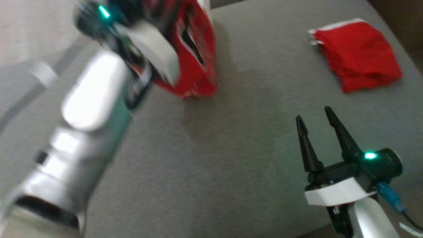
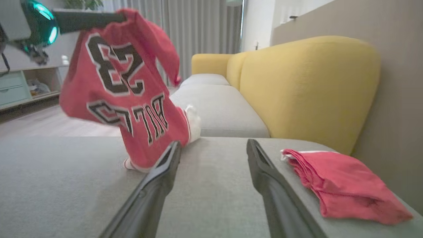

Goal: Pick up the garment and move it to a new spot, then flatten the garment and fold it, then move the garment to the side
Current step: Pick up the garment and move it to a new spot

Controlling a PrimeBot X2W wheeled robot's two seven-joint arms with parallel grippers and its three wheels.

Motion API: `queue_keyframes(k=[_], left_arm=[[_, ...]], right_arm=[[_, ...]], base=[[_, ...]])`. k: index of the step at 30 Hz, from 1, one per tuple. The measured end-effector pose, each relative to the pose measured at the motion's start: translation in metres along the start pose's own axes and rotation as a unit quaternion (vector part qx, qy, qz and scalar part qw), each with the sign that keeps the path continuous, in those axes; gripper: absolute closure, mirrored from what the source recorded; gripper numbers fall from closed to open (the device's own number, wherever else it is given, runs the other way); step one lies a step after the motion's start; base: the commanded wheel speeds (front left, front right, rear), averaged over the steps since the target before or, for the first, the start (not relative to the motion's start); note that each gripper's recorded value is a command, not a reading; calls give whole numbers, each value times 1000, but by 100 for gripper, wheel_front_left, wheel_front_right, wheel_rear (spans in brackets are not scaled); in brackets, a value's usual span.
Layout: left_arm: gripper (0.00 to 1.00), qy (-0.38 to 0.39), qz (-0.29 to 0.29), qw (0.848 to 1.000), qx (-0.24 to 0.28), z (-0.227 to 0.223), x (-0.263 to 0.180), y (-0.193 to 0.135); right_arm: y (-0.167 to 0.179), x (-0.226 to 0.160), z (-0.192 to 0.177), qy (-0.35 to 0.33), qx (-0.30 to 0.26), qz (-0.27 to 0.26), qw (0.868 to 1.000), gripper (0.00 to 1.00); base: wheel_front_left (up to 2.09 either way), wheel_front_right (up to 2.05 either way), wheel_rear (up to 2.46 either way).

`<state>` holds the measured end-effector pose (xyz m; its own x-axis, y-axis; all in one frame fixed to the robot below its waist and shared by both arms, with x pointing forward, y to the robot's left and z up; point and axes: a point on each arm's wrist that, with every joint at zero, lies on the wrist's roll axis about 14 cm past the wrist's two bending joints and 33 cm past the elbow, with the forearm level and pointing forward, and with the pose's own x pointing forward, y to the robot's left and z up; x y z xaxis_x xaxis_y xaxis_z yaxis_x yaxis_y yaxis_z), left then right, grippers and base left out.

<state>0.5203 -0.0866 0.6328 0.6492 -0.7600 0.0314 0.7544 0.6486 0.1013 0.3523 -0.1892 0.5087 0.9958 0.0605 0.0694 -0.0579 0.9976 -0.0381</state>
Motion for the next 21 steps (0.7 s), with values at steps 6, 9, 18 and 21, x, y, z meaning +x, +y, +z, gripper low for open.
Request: queue_keyframes(k=[6,9,18,21], left_arm=[[80,69,-154,983,-78,-100,-3,-132],[0,103,-197,961,-164,-145,-33,-189],[0,26,-50,976,-210,-138,-63,-157],[0,-4,57,976,-209,-126,-88,-112]], right_arm=[[-23,-18,-7,18,5,-54,998,0],[-32,-21,-14,31,5,-71,997,0],[-33,-21,-22,38,18,-76,996,0],[-26,-19,-24,37,25,-64,997,0]], base=[[0,0,0],[0,0,0],[0,0,0],[0,0,0]])
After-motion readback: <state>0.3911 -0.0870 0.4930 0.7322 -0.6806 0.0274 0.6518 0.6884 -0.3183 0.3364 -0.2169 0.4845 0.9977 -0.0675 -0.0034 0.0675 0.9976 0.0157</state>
